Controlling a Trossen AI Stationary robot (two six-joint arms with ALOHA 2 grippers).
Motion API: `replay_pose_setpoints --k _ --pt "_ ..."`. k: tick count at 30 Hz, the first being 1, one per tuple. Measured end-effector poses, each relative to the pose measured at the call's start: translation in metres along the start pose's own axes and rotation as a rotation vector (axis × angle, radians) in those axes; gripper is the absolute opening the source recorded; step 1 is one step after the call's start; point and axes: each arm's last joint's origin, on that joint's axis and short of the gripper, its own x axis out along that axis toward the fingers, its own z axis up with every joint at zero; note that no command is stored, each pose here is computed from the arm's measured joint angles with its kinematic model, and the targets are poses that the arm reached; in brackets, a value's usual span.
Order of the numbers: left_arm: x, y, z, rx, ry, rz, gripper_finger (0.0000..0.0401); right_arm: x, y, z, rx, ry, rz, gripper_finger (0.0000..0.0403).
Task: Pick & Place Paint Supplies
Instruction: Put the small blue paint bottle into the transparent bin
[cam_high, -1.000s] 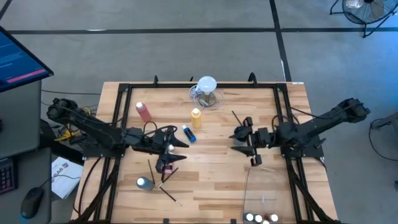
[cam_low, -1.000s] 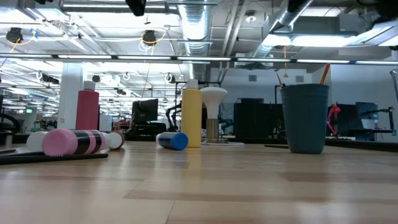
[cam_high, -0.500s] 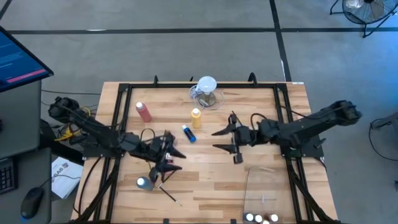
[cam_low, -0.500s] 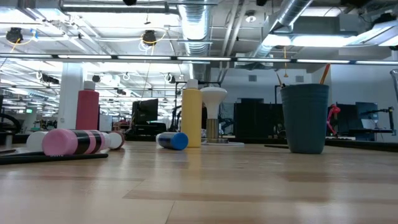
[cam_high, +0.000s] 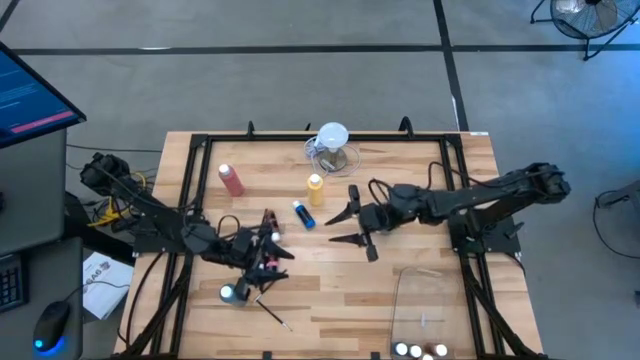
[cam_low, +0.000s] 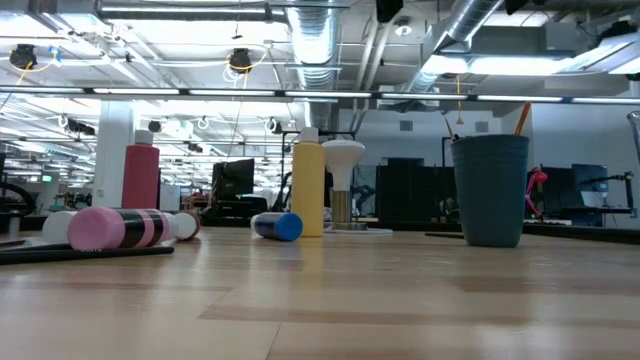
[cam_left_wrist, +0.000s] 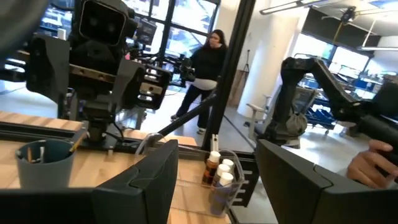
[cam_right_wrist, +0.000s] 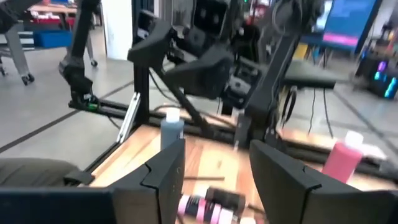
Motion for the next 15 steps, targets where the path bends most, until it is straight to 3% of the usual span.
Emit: replay_pose_setpoints --k 7,15 --pt "0.0 0.002 0.002 0.022 -0.013 0.016 0.0205 -0.015 0.01 0.004 0.105 0.118 0.033 0.0172" --pt "-0.004 0.007 0.008 0.102 -0.035 0.134 0.0205 -0.036 0.037 0.005 0.229 0.271 0.084 0.017"
